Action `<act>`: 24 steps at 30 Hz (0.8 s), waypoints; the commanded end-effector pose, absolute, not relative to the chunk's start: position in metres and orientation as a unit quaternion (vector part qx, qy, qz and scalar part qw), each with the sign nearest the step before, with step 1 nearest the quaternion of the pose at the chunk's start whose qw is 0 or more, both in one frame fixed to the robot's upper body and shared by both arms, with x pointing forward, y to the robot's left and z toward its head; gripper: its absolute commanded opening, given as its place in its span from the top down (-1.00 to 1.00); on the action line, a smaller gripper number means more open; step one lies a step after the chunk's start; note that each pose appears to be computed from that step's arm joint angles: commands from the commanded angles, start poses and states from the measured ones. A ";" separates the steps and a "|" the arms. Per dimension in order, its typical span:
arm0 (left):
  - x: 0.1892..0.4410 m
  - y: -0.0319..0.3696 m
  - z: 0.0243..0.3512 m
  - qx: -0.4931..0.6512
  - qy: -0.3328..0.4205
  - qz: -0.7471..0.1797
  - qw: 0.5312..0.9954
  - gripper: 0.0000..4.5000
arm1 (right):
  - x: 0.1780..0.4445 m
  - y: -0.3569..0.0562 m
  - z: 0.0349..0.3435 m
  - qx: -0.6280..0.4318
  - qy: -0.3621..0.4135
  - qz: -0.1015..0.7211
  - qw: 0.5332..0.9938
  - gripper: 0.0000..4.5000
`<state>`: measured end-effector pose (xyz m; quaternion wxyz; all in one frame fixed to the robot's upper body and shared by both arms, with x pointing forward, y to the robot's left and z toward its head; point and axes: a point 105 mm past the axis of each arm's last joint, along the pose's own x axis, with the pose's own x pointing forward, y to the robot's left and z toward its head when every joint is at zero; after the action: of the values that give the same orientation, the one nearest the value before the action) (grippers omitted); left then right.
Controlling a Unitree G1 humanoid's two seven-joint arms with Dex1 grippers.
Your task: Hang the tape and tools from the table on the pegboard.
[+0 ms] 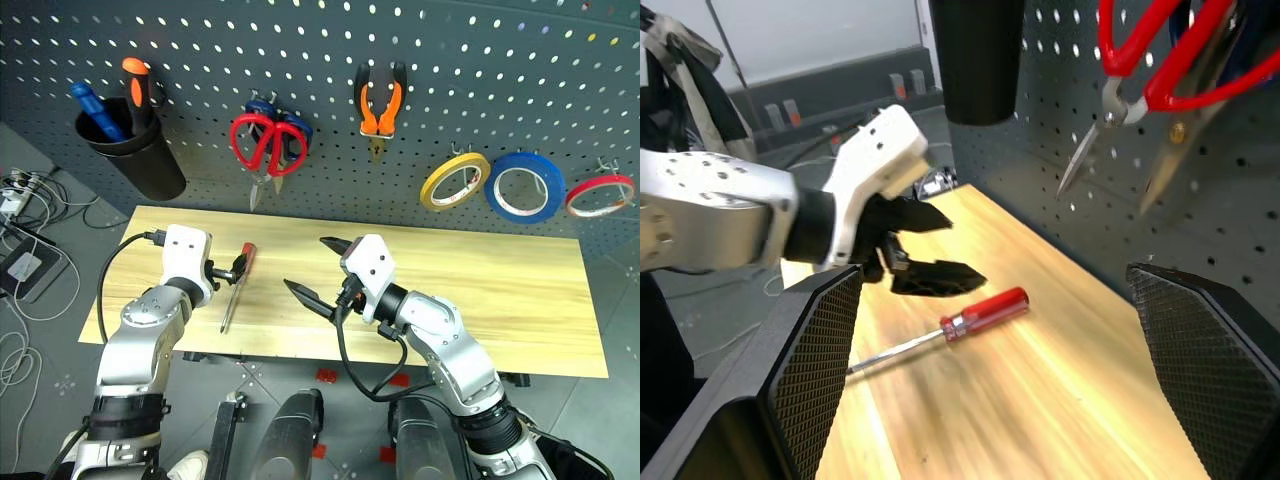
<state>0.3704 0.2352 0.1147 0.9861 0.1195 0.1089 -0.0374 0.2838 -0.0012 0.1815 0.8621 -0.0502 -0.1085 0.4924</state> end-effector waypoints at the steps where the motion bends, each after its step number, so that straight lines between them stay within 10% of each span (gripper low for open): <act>1: 0.377 0.239 0.110 0.106 0.117 -0.041 0.987 -0.92 | 0.280 0.001 0.191 -0.046 -0.120 0.493 0.860 -1.00; 9: 0.382 0.243 0.085 0.058 0.172 -0.032 0.983 -0.92 | 0.280 -0.001 0.191 -0.042 -0.107 0.484 0.868 -1.00; 20: 0.387 0.248 0.088 0.071 0.173 -0.038 0.982 0.49 | 0.279 0.004 0.194 -0.033 -0.107 0.485 0.868 -1.00; 24: 0.388 0.247 0.091 0.074 0.170 -0.039 0.982 0.59 | 0.282 0.002 0.195 -0.034 -0.110 0.485 0.867 -1.00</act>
<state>0.3901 0.2422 0.0907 0.9823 0.0658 0.1700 -0.0427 0.2869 0.0008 0.1835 0.8742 -0.0403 -0.0855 0.4763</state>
